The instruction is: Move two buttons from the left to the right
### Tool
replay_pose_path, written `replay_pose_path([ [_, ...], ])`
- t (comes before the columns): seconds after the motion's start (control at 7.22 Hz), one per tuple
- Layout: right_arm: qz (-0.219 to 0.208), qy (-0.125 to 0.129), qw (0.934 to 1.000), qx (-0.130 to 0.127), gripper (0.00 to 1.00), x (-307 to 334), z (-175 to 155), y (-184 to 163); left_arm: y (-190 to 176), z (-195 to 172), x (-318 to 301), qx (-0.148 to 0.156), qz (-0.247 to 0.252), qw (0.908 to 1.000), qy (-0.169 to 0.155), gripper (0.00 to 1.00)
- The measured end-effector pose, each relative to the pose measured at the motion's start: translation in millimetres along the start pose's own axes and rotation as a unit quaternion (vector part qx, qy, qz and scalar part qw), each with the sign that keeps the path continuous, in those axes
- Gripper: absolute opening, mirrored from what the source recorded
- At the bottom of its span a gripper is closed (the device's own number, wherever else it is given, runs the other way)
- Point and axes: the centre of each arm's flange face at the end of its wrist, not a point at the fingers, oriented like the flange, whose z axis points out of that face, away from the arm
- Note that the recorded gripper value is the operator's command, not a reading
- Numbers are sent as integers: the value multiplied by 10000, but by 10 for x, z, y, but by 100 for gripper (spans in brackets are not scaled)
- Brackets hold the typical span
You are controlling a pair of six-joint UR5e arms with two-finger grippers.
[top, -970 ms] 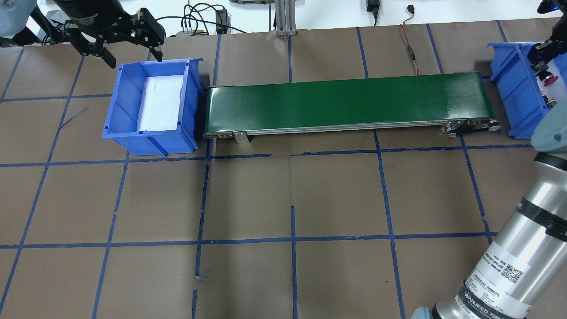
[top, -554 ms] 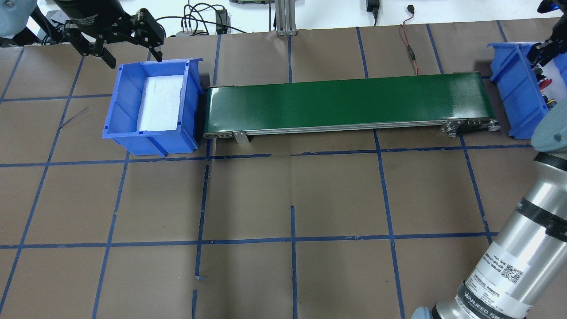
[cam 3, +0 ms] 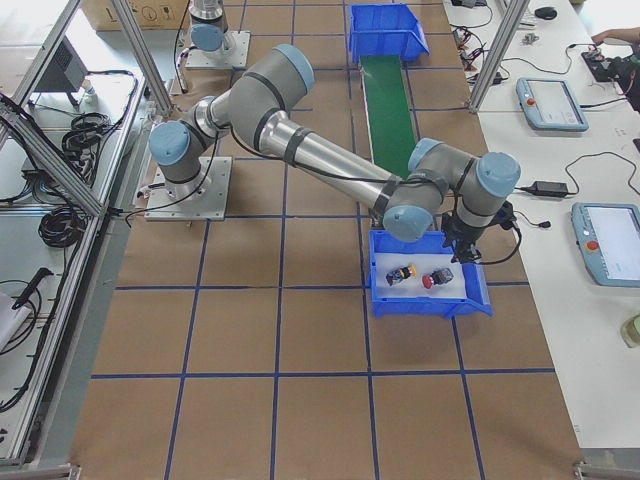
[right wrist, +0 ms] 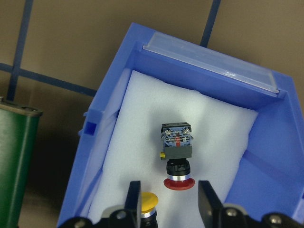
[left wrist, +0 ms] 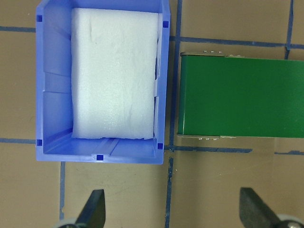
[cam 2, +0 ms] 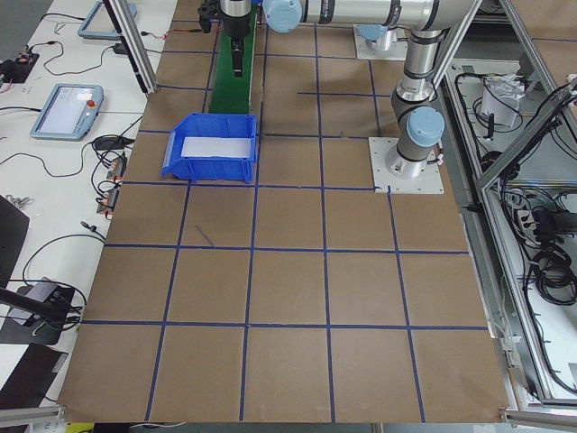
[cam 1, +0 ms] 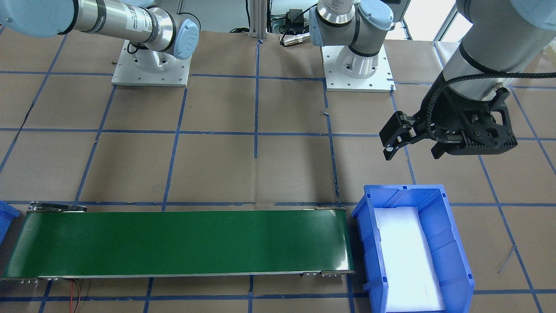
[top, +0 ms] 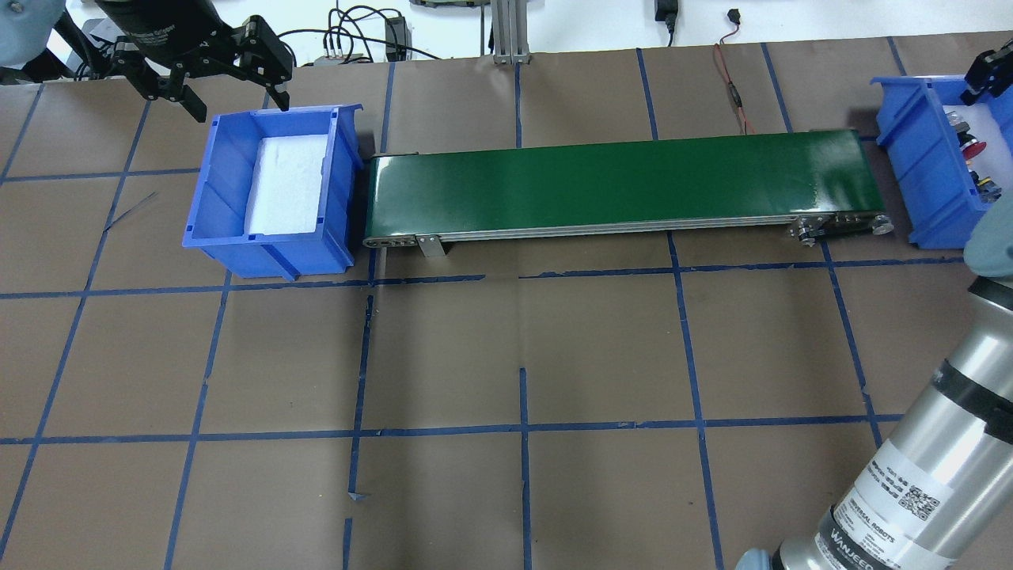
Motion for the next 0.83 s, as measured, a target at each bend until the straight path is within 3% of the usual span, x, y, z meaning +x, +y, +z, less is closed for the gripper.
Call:
replay_pose_path([
  [0.14,-96,17,9999,43,52,-216,-261,-56,2,0,7,-2,-3,10000,2,100],
  [0.55,-461,93,9986,255,55,-1435,-737,-679,0,-2,13,4,-11,10000,13,100],
  [0.69,-352,82,9989,295,63,-1912,-836,-850,2,-8,16,9,-9,10000,11,100],
  [0.83,-156,29,9995,280,80,-2367,-891,-937,4,-11,18,11,-12,10000,13,100],
])
